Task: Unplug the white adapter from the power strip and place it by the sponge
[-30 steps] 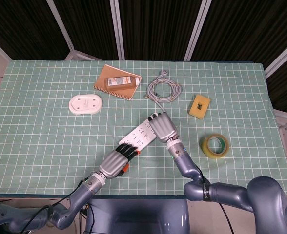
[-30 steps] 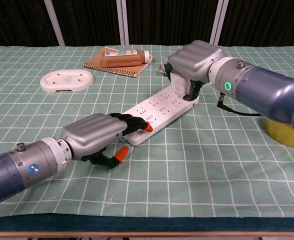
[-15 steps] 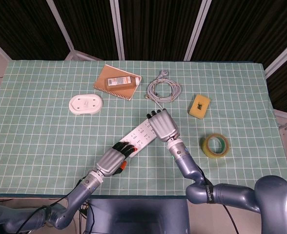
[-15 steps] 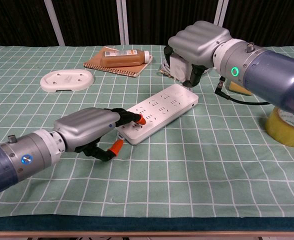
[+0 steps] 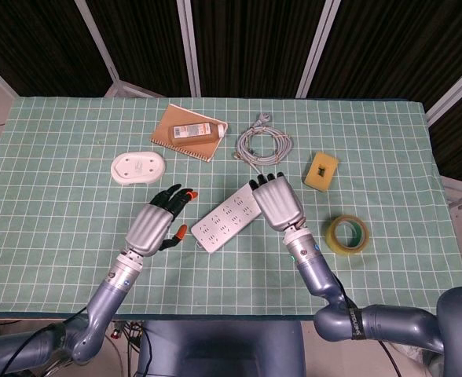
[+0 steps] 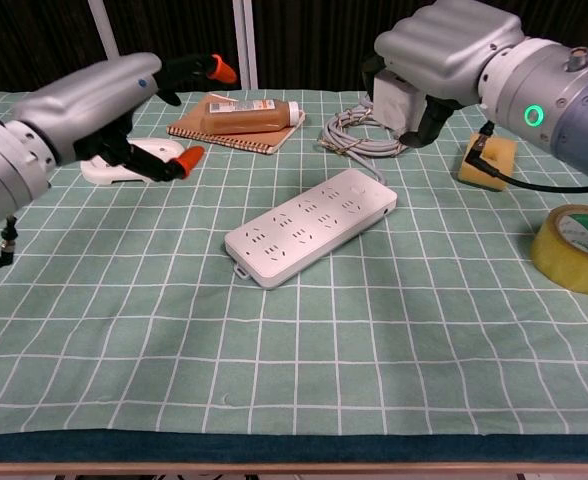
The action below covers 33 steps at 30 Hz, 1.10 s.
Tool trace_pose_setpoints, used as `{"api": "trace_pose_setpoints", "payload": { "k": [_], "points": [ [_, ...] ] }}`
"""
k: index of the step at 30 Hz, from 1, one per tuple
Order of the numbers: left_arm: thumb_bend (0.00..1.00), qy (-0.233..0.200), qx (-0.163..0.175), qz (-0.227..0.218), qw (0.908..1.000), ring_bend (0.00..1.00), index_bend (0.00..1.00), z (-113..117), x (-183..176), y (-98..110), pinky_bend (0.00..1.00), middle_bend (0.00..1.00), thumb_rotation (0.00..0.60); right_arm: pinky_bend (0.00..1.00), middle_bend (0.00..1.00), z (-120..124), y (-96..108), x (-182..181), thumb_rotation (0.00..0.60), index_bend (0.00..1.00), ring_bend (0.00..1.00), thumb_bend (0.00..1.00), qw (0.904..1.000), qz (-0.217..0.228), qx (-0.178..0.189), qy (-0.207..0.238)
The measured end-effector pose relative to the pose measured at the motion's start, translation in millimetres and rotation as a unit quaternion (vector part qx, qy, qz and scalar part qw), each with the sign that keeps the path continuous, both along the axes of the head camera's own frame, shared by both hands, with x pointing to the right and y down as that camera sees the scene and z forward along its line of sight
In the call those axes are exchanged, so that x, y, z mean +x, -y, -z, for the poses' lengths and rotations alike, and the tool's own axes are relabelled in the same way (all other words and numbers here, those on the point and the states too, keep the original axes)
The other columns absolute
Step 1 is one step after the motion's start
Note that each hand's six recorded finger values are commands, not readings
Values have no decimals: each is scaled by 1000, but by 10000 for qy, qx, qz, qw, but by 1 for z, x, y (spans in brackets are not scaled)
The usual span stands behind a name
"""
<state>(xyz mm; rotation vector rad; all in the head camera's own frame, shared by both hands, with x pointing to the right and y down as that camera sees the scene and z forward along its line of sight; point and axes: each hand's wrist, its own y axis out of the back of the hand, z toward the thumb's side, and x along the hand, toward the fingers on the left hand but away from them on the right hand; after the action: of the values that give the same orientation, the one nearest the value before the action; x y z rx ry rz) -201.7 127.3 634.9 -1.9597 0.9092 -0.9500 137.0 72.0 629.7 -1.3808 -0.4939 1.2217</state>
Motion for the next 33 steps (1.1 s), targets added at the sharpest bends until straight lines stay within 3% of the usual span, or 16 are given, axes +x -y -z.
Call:
{"api": "trace_pose_setpoints", "payload": {
  "k": [3, 9, 12, 17, 22, 27, 33],
  "points": [
    [364, 67, 146, 132, 9998, 63, 135, 10, -18, 3, 165, 116, 600, 295, 315, -2, -4, 11, 600, 265, 255, 570, 9998, -109, -52, -143],
    [328, 356, 223, 361, 9985, 63, 130, 20, -62, -9, 158, 115, 600, 193, 154, -7, -12, 37, 600, 16, 107, 440, 9982, -366, -39, -480],
    [295, 515, 203, 525, 9971, 63, 124, 23, -88, -18, 155, 114, 600, 95, 74, -9, -14, 50, 600, 0, 36, 387, 9966, -539, -25, -627],
    [238, 724, 147, 885, 9933, 61, 114, 29, -130, -32, 147, 105, 600, 67, 7, -10, -19, 73, 600, 0, 0, 320, 9930, -823, -7, -845],
    [229, 806, 127, 1288, 9883, 60, 103, 37, -165, -44, 136, 99, 600, 17, 0, -6, -27, 90, 600, 0, 0, 297, 9915, -1040, -18, -776],
    [215, 860, 204, 1644, 9824, 40, 81, 50, -201, -57, 120, 80, 600, 0, 0, 3, -39, 104, 600, 0, 0, 296, 9918, -1210, -38, -404],
    [142, 994, 281, 1868, 9770, 19, 33, 64, -233, -74, 93, 46, 600, 0, 0, 21, -68, 128, 600, 0, 0, 292, 9892, -1402, -51, 436]
  ]
}}
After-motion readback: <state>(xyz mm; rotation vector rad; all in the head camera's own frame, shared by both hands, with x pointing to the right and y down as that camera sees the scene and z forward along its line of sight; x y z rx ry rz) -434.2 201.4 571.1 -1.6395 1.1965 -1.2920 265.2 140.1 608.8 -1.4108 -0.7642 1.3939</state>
